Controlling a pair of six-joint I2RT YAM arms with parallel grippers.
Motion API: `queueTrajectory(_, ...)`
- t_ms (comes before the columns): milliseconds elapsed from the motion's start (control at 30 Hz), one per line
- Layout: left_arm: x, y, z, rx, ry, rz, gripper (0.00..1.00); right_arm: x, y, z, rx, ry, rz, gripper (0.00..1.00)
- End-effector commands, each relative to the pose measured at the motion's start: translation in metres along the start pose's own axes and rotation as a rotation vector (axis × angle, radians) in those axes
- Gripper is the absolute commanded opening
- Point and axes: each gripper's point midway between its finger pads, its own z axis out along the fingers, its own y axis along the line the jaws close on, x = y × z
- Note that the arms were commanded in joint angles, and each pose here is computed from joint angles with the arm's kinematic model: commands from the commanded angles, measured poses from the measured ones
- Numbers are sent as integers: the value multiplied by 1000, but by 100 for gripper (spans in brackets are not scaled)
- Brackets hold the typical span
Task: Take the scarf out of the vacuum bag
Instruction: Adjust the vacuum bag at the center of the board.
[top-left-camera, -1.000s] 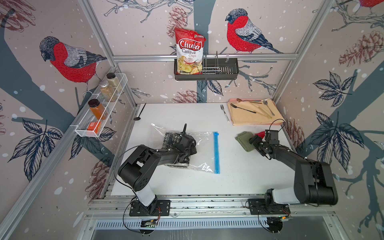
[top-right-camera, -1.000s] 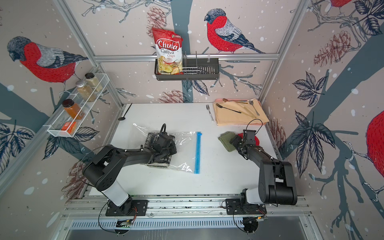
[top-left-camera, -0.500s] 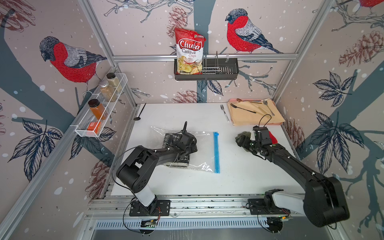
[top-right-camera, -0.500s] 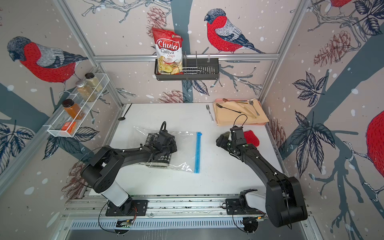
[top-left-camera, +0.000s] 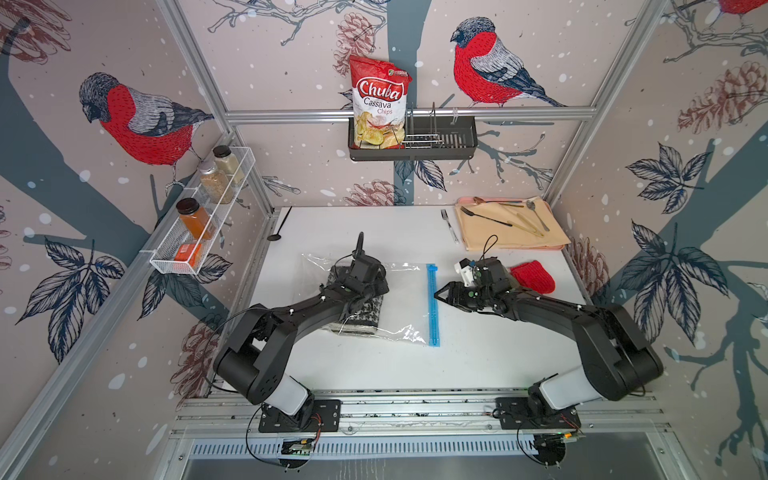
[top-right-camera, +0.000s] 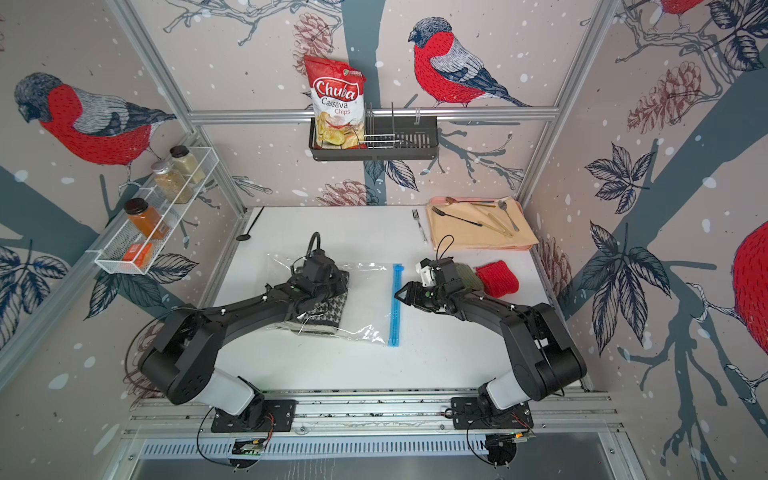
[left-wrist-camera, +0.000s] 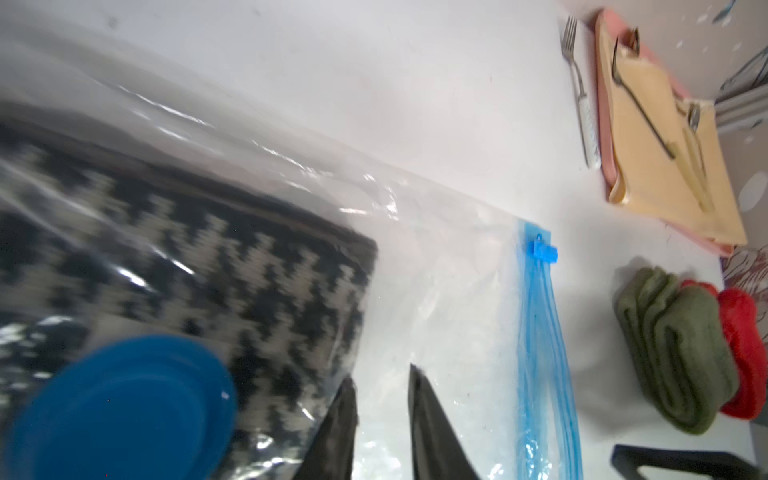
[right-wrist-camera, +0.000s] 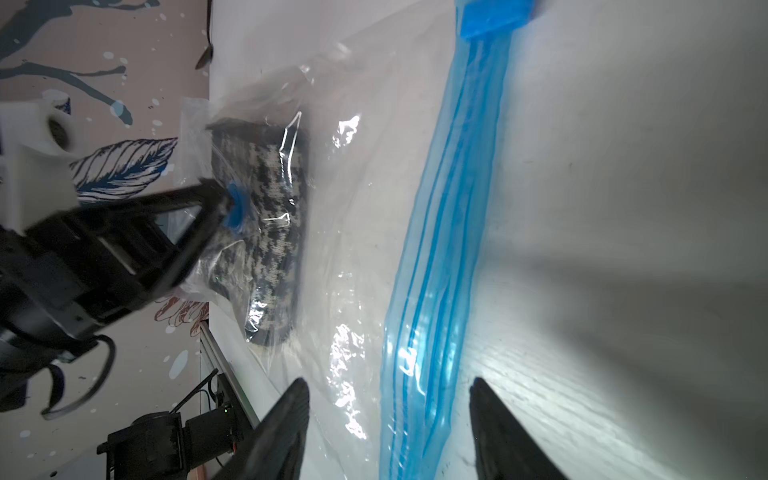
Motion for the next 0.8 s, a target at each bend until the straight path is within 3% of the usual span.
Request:
queueTrajectory(0,-16,13,-17,3,-3,-46,35,-5,7,10,-33,-10,-16,61)
queueTrajectory(167,-57,34,-55,-66,-134,-52,49,-1,2,20,-39,9,-4,56)
queueTrajectory(200,-63,41,-62,-78,-150,-64,57,-1,1,22,-43,10,-3,54)
queueTrajectory(233,-69,49,-69,-92,-166,-78,72,0,2,23,-51,13,-2,52)
queueTrajectory(300,-81,67,-82,-119,-197,-112,86,0,2,27,-70,16,2,47)
queueTrajectory(533,-105,124,-127,-234,-284,-209,89,-6,4,34,-121,20,7,31)
queueTrajectory(767,-80,185,-122,-386,-202,-338,87,-21,-12,26,-101,-7,22,10)
